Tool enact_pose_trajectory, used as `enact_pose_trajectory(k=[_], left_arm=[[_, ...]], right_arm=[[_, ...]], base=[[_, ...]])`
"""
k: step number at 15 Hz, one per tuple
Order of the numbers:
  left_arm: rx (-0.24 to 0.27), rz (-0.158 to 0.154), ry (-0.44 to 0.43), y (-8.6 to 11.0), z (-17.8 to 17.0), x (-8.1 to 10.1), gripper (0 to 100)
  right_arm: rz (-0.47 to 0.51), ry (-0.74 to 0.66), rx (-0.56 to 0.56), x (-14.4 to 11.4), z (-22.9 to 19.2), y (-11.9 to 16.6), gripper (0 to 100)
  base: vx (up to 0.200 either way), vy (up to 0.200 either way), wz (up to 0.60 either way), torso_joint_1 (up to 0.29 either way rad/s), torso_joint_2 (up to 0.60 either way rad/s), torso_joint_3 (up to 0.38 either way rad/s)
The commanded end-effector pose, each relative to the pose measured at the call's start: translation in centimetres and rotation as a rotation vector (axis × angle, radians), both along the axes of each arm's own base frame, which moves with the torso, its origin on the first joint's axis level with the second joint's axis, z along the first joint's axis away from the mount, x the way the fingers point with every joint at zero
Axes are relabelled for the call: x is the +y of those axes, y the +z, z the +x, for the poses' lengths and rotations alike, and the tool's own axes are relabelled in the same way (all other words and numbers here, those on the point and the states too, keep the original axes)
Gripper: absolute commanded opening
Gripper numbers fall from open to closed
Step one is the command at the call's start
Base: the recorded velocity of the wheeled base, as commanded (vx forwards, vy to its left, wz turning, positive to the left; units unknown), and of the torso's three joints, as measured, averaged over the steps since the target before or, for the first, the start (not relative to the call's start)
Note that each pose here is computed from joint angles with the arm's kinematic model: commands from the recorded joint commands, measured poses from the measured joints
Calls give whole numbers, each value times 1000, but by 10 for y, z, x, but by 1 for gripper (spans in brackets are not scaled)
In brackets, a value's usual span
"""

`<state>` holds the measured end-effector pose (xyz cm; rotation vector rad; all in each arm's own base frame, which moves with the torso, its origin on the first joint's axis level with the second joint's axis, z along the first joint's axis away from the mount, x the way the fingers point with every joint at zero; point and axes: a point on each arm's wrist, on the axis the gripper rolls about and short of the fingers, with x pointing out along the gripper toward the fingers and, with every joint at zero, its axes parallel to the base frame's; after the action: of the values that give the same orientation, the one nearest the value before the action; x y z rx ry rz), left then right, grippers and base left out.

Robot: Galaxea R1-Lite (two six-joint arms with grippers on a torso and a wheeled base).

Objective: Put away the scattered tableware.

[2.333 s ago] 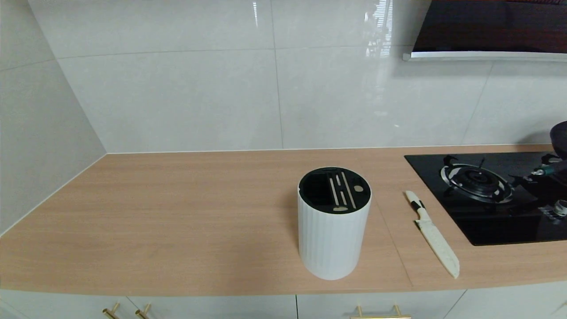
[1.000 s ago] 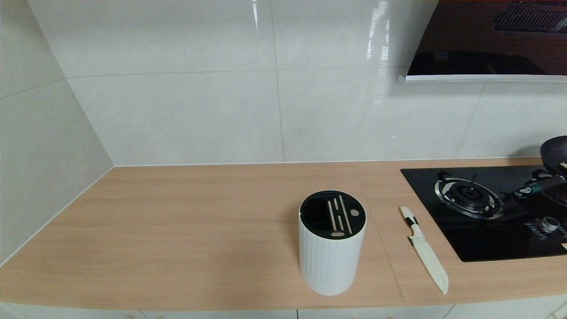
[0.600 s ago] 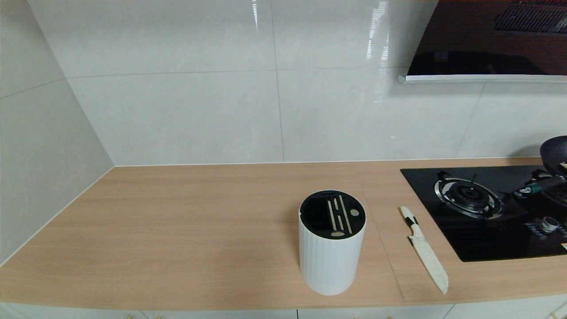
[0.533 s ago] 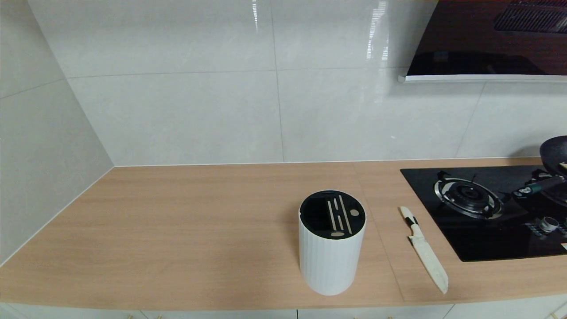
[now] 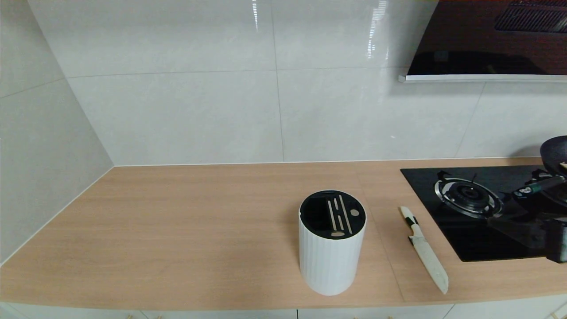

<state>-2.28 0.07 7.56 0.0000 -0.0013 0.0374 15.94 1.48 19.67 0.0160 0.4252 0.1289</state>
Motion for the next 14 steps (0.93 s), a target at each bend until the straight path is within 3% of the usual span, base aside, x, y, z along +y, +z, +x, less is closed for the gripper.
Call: enact_pose_trajectory(k=[1, 8, 14], left_arm=[[0, 0, 1, 0, 0, 0, 100], [1, 0, 1, 0, 0, 0, 100], [1, 0, 1, 0, 0, 0, 100]], right_arm=[[-35, 23, 189, 17, 107, -39, 100], [-100, -6, 322, 29, 170, -135, 100], [-109, -5, 367, 31, 184, -178, 100]], base=[[0, 0, 0, 0, 0, 0], [0, 0, 0, 0, 0, 0], [0, 0, 0, 0, 0, 0]])
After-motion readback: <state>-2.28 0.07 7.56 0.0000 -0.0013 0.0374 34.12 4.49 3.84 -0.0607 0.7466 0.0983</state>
